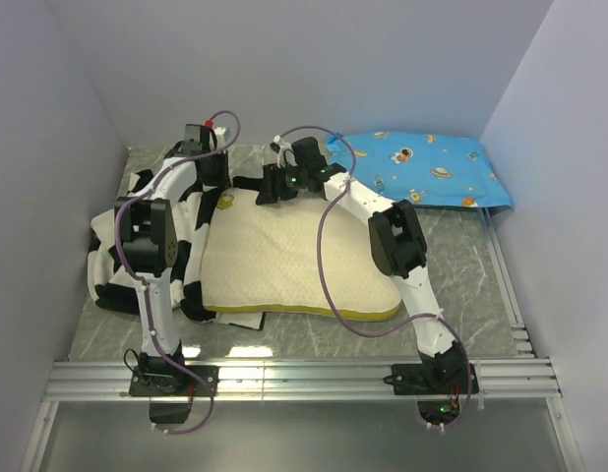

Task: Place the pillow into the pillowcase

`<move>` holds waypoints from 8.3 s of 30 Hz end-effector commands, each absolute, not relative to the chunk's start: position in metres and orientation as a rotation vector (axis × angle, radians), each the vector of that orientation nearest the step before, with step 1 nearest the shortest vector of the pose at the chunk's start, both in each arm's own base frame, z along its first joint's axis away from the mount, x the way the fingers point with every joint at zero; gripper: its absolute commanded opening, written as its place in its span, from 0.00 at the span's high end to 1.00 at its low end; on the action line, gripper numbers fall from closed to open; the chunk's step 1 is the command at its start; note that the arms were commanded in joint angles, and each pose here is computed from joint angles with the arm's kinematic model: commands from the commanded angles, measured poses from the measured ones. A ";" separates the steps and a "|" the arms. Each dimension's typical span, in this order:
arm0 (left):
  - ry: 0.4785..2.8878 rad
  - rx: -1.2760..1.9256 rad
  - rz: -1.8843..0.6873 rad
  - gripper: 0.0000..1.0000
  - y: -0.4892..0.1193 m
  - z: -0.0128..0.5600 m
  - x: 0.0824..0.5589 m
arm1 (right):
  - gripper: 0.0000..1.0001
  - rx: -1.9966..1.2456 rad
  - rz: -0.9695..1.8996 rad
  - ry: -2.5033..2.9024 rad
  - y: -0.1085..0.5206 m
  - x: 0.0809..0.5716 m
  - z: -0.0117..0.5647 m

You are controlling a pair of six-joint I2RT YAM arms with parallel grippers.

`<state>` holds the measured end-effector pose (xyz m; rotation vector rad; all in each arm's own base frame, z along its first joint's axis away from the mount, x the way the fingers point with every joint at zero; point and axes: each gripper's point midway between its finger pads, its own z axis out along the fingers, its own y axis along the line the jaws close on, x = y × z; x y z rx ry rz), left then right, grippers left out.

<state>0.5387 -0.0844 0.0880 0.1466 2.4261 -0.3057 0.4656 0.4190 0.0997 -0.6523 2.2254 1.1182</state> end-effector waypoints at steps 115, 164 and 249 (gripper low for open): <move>2.020 0.963 -0.792 0.40 -0.101 0.186 0.248 | 0.25 -0.783 1.348 2.242 0.382 0.292 0.173; 1.309 2.039 0.125 0.20 -0.029 0.068 0.190 | 1.00 -1.247 1.114 1.974 0.495 0.293 0.167; 1.800 0.515 -0.614 0.33 -0.197 0.333 0.403 | 0.33 -0.668 0.776 2.299 0.323 0.424 0.150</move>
